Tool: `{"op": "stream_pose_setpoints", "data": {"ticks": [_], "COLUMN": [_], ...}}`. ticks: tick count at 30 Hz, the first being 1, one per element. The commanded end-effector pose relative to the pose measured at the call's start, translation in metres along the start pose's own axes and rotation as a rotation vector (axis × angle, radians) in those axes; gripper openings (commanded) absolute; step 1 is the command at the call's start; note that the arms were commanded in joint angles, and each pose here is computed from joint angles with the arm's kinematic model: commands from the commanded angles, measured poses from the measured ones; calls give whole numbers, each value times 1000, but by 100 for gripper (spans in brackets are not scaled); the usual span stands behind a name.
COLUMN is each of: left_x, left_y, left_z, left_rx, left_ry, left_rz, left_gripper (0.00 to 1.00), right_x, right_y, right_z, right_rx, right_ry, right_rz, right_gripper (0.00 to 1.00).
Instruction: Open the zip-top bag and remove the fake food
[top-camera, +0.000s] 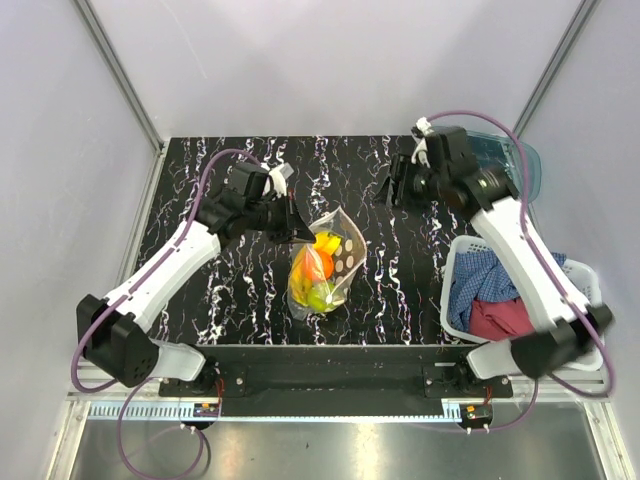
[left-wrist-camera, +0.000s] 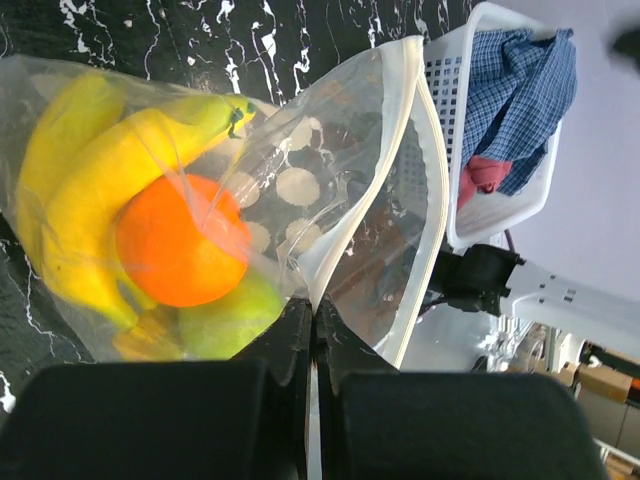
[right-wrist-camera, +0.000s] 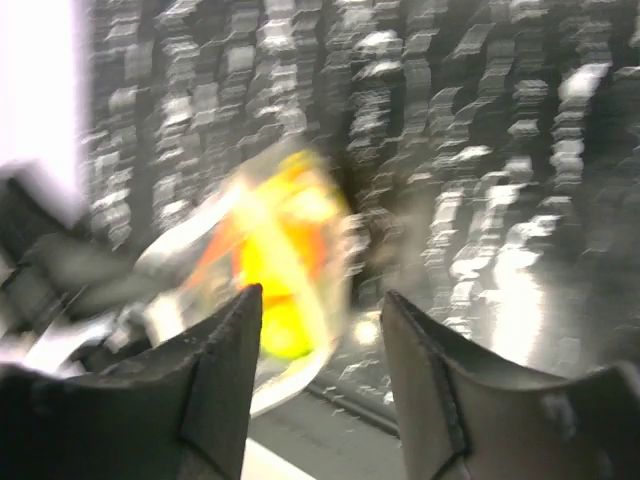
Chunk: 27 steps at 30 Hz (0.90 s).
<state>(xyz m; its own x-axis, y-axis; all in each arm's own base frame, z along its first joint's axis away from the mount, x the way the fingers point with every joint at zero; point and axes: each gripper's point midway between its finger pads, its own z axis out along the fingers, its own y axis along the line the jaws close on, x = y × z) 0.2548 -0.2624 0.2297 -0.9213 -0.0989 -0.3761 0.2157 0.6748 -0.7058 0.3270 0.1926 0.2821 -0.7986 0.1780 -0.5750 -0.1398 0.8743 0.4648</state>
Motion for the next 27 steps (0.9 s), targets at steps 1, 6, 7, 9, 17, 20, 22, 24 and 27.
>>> {"op": "stream_pose_setpoints", "data": {"ticks": [1, 6, 7, 9, 17, 20, 22, 24, 27], "left_x": [-15, -10, -10, -8, -19, -26, -27, -25, -23], "left_y": [-20, -39, -40, -47, -53, -60, -64, -65, -66], "left_z": [-18, -19, -16, -15, -1, 2, 8, 14, 21], "left_rx": [44, 85, 78, 91, 113, 134, 143, 144, 146], "left_ry": [-115, -106, -109, -118, -162, -179, -164, -144, -114], "left_rz": [-12, -29, -33, -41, -138, -167, -170, -171, -177], "left_gripper": [0, 0, 0, 0, 0, 0, 0, 0, 0], "right_x": [32, 50, 52, 55, 61, 65, 70, 77, 75], "right_y": [50, 69, 73, 72, 67, 56, 47, 43, 43], "right_z": [-10, -6, -5, 1, 13, 12, 12, 11, 10], "right_rx": [-224, -273, -281, -275, -234, -184, -156, -139, -129], "right_ry": [26, 55, 64, 85, 93, 91, 85, 107, 77], "right_rz": [57, -4, -10, -9, -25, -26, -35, -54, -72], "right_gripper": [55, 45, 44, 41, 39, 40, 43, 43, 44]}}
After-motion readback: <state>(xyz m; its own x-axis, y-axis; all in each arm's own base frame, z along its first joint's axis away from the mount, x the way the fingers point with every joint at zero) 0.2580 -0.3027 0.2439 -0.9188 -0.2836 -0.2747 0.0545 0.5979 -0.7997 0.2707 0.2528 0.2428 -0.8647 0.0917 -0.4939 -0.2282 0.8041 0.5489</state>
